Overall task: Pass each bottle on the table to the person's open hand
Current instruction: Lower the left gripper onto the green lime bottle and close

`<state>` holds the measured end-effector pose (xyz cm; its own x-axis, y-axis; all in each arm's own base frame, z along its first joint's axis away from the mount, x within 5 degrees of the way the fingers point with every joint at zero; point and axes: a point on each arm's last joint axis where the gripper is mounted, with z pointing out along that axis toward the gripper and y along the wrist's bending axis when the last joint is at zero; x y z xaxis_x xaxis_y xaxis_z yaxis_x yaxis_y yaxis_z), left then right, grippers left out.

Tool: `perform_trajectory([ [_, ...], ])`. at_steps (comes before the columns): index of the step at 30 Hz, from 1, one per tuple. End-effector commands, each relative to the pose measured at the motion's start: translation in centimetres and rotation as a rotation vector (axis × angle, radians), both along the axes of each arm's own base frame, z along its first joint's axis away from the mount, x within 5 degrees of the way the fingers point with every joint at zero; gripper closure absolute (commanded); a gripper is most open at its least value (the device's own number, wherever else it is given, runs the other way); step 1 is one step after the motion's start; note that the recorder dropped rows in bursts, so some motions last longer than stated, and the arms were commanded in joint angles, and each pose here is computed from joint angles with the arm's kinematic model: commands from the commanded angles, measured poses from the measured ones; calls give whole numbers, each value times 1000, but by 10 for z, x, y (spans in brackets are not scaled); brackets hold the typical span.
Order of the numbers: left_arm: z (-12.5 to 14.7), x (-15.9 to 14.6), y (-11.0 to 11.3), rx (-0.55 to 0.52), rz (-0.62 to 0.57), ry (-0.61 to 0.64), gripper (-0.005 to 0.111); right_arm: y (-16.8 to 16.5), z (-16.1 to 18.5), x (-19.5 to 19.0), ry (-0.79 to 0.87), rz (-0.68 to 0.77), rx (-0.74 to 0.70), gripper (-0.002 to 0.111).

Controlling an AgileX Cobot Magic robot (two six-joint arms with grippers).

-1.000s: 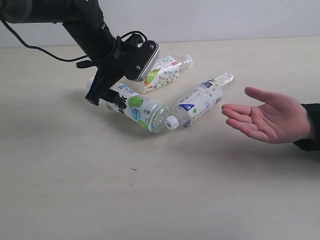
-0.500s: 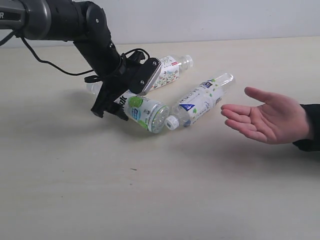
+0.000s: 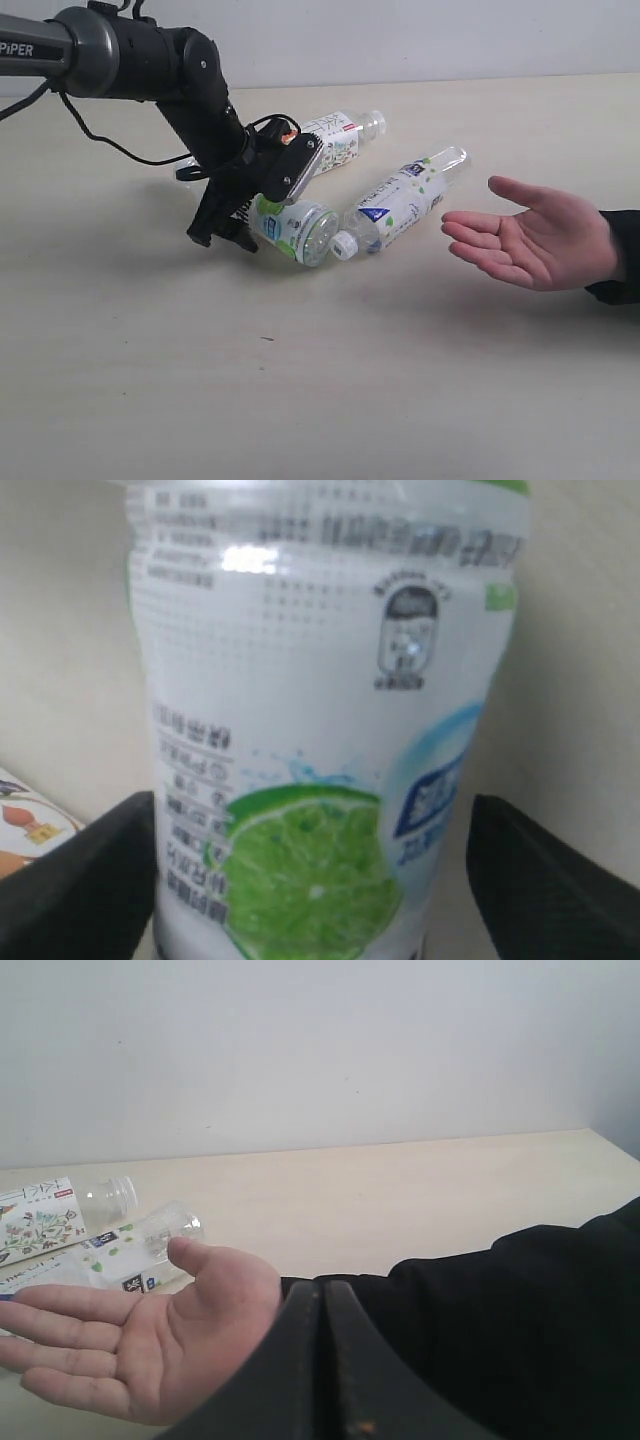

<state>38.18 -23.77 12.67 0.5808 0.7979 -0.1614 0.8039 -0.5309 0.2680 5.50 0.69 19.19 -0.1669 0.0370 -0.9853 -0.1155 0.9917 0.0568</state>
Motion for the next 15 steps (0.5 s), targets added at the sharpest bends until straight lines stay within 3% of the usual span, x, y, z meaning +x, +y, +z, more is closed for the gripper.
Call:
perform_trajectory([
  [1,0,-1,-2,-11,4,-1,28,0,-1,0,-6,-3,-3,108],
  [15,0,-1,-2,-13,7,9,29,0,-1,0,-6,-3,-3,108],
])
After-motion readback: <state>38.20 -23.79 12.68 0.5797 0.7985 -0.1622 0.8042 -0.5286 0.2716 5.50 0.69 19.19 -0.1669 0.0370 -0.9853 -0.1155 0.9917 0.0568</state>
